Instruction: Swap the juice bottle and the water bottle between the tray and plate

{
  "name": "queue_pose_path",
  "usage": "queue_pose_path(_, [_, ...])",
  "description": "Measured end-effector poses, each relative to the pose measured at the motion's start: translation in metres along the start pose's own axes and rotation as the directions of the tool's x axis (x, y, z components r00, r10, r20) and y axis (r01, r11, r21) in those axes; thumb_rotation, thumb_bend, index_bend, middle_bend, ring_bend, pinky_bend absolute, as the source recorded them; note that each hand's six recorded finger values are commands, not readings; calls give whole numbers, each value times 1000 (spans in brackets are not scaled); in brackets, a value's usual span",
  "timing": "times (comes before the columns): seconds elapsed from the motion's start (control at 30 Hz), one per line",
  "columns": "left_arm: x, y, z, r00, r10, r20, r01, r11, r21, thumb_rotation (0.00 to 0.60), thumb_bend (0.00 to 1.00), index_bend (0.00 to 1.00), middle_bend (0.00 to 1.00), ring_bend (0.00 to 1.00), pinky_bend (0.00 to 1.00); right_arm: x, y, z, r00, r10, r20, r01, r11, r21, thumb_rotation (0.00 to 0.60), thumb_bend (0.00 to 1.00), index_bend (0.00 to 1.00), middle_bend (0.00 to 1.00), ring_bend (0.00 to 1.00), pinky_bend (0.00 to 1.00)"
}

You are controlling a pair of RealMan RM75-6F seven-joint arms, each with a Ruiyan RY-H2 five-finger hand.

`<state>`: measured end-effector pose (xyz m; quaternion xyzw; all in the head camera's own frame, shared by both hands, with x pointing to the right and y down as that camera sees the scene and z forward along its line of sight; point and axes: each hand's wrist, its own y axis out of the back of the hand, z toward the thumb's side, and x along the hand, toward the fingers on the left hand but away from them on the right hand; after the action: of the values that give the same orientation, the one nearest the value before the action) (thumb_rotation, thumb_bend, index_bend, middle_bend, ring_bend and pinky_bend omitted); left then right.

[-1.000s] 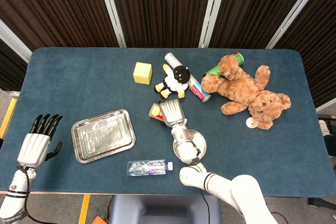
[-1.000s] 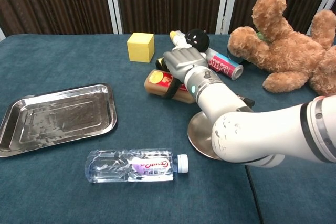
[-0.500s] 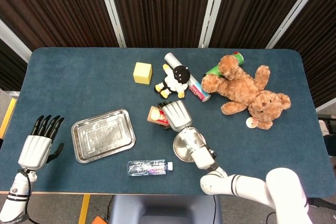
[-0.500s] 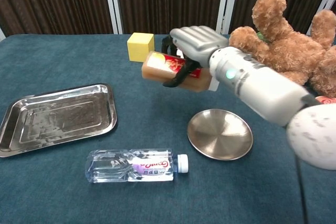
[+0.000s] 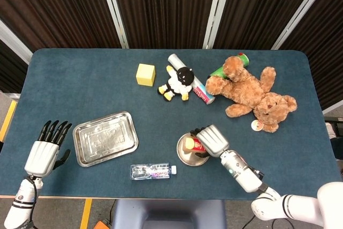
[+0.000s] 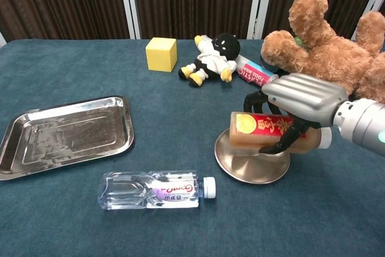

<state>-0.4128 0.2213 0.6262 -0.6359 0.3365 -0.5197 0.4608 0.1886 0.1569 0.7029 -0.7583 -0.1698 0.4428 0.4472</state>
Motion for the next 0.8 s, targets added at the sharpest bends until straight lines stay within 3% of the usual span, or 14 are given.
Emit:
queue_pose_path(0.1, [0, -1, 0, 1000, -3, 1, 3, 1000, -1, 600, 381, 0, 70, 0, 33, 1, -8, 0, 1000, 29, -7, -29, 1000, 3, 600, 394, 525, 577, 541, 680])
queue_pose_path(0.3, [-1, -1, 0, 1000, -7, 5, 7, 1000, -3, 600, 380, 0, 70, 0, 33, 0, -19, 4, 996, 86, -12, -86, 996, -3, 600, 335, 45, 305, 271, 478])
queue_pose_path(0.37, [-1, 0, 0, 1000, -5, 5, 5, 1000, -4, 600, 381, 0, 71, 0, 33, 0, -18, 7, 996, 89, -14, -89, 996, -12, 600, 303, 2, 261, 227, 442])
queue_pose_path(0.67, [-3, 4, 2, 1000, 10, 14, -10, 1000, -7, 600, 380, 0, 70, 0, 34, 10, 1, 8, 998, 57, -24, -58, 996, -71, 600, 201, 0, 176, 150, 360])
queue_pose_path(0.8, [-7, 9, 8, 999, 23, 41, -22, 1000, -20, 600, 380, 0, 69, 0, 34, 25, 12, 5, 999, 36, -24, -39, 994, -101, 600, 189, 0, 103, 67, 264])
